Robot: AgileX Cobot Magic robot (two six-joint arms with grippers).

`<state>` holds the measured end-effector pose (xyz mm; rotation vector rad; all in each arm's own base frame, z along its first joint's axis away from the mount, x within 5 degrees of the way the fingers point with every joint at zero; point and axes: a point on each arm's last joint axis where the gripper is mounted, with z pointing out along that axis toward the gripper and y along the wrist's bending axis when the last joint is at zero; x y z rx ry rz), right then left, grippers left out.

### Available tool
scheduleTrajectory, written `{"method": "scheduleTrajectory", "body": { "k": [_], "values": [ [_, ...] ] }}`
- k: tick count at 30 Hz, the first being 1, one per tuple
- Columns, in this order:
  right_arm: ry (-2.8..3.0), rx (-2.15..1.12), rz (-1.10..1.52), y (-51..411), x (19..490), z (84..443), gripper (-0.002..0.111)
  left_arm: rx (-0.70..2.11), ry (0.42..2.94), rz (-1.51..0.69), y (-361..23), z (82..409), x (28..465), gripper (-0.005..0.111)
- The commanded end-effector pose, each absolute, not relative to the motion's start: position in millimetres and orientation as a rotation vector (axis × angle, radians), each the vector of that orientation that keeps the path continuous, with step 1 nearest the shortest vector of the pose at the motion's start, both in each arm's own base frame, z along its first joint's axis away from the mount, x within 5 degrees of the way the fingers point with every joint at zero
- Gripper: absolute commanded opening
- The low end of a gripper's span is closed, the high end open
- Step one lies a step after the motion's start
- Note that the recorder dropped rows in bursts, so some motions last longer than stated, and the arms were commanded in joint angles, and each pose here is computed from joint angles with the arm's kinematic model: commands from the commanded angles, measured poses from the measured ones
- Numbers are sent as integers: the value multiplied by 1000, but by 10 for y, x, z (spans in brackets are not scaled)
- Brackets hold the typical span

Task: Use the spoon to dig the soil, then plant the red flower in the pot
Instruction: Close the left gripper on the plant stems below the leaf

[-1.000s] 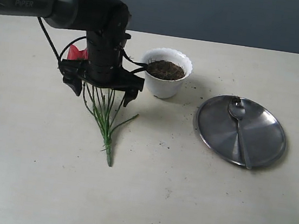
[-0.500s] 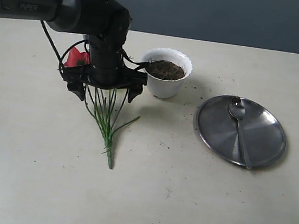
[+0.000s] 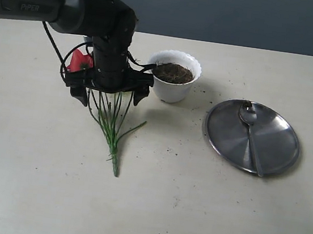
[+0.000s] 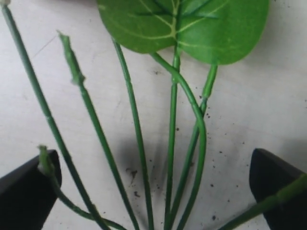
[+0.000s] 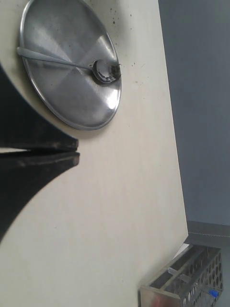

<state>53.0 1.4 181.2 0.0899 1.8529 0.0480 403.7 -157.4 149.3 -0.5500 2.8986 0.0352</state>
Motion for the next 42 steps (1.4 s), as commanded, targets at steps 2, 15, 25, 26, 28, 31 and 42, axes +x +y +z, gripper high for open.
{"method": "scheduleTrajectory", "body": {
  "k": [2, 15, 25, 26, 28, 31, 42],
  "values": [
    [1842, 90, 40, 10, 532, 1807, -1, -588, 2916, 58, -1579, 1395, 4024, 87],
    [1839, 90, 40, 9, 532, 1810, -1, -601, 2926, 45, -1596, 1318, 4031, 80],
    [1839, 90, 40, 9, 532, 1810, -1, -617, 2915, 18, -1610, 1319, 4042, 75],
    [1842, 90, 40, 10, 532, 1808, -1, -617, 2915, 18, -1610, 1319, 4042, 74],
    [1842, 90, 40, 10, 532, 1808, -1, -616, 2914, 20, -1608, 1319, 4042, 71],
    [1842, 90, 40, 10, 532, 1808, -1, -614, 2914, 21, -1607, 1319, 4043, 66],
    [1842, 90, 40, 10, 532, 1808, -1, -609, 2907, 13, -1611, 1320, 4050, 38]
  ]
}}
